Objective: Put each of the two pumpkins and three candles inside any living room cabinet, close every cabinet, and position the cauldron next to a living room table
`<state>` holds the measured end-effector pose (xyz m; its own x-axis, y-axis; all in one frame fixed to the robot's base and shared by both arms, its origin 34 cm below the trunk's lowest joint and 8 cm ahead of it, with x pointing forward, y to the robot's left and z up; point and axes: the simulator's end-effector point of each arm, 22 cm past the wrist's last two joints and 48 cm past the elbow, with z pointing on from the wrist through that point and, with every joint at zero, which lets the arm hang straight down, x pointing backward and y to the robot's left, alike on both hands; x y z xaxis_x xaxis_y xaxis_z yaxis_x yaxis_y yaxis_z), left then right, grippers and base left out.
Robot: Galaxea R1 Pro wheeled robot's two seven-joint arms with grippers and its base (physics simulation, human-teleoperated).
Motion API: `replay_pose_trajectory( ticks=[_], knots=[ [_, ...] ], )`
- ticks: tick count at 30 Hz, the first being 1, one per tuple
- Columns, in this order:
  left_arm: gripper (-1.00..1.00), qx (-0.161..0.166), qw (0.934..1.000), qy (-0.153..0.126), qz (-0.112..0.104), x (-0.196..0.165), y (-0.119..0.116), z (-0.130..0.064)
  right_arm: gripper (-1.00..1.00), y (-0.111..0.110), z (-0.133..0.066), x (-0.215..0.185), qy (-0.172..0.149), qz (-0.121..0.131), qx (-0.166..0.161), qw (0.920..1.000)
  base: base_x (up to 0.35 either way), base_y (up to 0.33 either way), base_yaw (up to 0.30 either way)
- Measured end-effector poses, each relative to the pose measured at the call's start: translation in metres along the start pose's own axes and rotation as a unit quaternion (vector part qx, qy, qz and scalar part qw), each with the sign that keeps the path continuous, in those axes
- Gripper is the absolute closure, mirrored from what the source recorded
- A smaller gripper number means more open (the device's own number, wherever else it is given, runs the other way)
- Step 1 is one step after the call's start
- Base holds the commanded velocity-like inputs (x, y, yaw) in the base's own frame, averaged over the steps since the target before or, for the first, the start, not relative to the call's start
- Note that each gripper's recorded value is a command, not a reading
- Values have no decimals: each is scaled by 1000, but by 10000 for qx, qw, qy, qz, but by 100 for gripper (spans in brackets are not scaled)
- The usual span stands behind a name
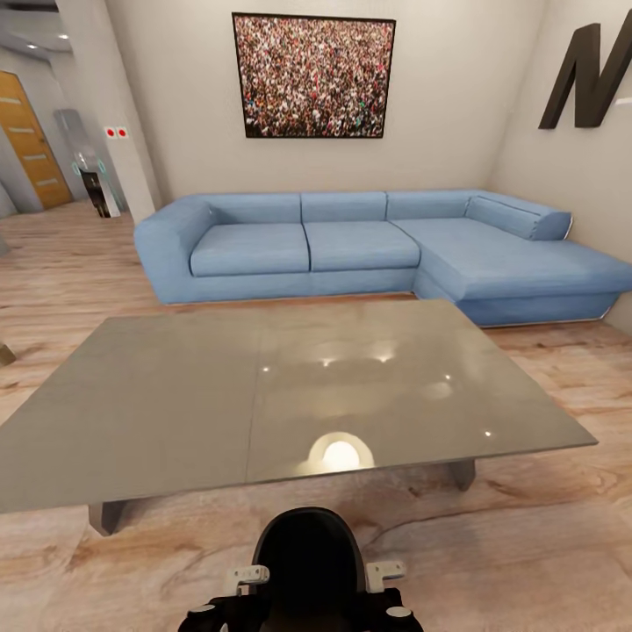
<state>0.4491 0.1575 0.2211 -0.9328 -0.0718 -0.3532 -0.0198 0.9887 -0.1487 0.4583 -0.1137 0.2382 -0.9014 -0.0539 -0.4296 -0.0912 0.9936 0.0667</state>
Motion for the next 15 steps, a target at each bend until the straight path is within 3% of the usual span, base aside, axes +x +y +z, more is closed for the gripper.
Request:
replay_pose_trajectory(
  ticks=[7,15],
  knots=[
    [100,-3,10000,64,11,3,1,11,100,-1,10,6,56,14,24,10000,0,0,0],
    [100,8,10000,-41,22,8,2,9,100,0,8,9,-44,0,17,10000,0,0,0]
  ],
)
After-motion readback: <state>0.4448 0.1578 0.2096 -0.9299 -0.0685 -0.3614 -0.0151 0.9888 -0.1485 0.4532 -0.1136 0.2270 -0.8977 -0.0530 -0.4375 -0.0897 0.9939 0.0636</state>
